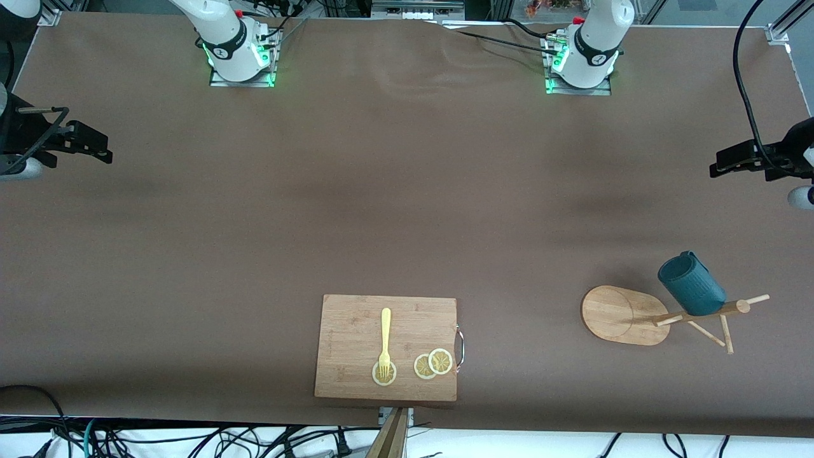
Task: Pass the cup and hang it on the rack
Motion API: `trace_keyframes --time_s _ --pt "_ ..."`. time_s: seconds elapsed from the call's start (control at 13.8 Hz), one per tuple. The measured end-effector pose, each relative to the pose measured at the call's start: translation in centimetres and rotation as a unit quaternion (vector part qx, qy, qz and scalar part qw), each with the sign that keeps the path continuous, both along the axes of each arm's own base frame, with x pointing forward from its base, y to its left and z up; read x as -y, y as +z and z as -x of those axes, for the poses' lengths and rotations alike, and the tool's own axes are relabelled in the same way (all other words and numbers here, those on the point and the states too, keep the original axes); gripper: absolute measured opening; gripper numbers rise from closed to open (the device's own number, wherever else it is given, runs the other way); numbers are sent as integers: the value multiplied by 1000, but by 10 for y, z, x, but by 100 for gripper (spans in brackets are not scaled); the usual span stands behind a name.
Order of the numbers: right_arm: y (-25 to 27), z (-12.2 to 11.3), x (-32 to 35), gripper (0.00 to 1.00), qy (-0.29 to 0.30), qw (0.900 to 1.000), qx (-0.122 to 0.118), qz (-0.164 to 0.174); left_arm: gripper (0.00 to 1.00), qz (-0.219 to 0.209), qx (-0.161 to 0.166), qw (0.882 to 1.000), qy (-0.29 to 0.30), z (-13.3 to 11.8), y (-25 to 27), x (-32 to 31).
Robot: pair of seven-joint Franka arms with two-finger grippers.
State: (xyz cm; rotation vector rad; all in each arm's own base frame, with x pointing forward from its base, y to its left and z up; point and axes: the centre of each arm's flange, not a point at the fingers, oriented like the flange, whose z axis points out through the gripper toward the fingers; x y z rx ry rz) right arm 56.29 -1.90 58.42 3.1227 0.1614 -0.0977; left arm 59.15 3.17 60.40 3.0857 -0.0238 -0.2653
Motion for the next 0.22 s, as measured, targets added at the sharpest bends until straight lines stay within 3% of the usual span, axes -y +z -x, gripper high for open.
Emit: trace_keyframes --time_s 0.22 --pt "0 0 0 100 0 1000 1 0 100 1 -5 1000 -4 3 -2 6"
